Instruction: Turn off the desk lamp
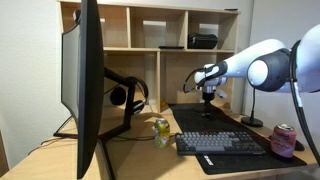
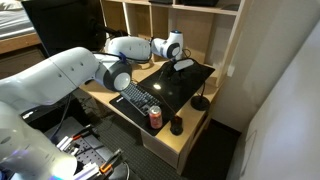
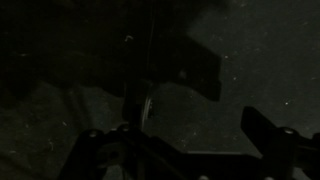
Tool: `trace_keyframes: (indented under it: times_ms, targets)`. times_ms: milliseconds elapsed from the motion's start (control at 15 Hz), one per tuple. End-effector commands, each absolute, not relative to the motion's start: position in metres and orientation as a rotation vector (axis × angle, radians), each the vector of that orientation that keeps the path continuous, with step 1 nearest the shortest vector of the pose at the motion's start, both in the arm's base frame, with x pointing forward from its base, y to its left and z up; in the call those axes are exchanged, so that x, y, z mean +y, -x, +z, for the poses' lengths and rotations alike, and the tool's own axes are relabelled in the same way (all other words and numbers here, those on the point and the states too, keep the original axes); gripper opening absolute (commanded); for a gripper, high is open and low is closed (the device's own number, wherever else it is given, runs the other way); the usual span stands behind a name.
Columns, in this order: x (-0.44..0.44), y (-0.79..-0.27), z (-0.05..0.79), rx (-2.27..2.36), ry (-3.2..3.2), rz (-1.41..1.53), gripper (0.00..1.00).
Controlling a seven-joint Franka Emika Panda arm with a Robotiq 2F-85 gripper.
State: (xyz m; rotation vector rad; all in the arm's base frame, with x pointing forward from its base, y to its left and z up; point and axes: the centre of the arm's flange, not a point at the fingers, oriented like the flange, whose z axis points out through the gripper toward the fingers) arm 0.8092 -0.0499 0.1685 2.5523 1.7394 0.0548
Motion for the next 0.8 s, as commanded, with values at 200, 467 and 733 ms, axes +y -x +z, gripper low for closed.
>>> trace_keyframes:
  times_ms: [200, 467, 733]
  targets:
    - [-0.048, -0.848, 0.140, 1.641, -2.406, 0.322, 1.00]
    - [-0.050, -0.852, 0.141, 1.677, -2.523, 0.232, 1.00]
    - [-0.053, -0.844, 0.152, 1.716, -2.723, 0.011, 1.00]
